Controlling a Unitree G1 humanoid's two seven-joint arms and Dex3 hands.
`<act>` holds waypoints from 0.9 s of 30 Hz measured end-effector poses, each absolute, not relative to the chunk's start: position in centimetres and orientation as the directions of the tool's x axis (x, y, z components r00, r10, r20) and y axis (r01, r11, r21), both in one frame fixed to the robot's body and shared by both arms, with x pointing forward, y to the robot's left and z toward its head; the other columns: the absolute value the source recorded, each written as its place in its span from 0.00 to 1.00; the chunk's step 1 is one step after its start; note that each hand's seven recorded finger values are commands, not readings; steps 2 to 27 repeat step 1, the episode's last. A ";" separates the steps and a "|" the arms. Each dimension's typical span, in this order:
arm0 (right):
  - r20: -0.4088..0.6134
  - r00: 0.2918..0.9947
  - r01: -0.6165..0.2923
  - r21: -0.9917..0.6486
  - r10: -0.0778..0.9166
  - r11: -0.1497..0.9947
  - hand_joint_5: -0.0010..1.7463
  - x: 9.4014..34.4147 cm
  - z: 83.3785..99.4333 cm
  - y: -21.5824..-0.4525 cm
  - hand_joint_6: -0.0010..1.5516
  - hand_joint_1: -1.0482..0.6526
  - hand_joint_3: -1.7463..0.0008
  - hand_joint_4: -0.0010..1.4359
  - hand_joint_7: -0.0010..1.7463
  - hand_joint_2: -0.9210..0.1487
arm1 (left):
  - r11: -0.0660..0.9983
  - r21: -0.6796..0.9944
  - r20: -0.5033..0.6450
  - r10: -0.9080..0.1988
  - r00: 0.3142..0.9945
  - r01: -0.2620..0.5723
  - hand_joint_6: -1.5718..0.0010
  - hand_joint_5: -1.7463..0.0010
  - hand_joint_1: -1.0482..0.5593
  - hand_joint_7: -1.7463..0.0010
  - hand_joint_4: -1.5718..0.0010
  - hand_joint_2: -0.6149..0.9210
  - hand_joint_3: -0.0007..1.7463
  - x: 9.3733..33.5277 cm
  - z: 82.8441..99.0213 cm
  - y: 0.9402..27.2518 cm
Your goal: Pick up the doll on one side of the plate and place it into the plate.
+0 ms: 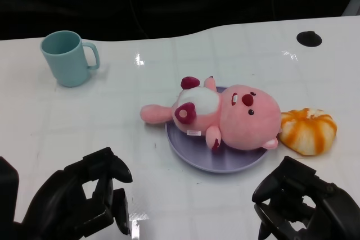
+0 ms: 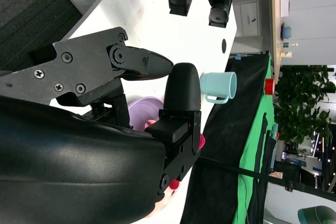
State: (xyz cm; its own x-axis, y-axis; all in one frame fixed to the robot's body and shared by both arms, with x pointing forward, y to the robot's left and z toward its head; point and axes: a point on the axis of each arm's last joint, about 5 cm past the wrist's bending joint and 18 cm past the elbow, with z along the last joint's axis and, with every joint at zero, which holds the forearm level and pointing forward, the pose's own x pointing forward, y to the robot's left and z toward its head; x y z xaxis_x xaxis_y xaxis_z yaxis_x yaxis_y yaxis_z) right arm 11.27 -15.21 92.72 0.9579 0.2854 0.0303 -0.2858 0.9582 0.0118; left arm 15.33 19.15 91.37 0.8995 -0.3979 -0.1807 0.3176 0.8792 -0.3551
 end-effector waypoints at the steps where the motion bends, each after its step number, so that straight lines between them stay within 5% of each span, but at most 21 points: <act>1: 0.029 0.958 -0.286 0.009 0.285 0.958 0.97 11.3 92.7 -15.2 0.33 0.40 0.70 0.43 0.89 0.01 | 0.879 -0.354 -0.181 -0.398 0.899 0.318 0.55 0.00 0.61 0.00 0.42 0.69 0.83 15.3 91.4 19.1; 27: 0.029 0.958 -0.286 0.009 0.285 0.958 0.97 11.3 92.7 -15.2 0.33 0.40 0.70 0.43 0.89 0.01 | 0.879 -0.354 -0.181 -0.398 0.899 0.318 0.55 0.00 0.61 0.00 0.42 0.69 0.83 15.3 91.4 19.1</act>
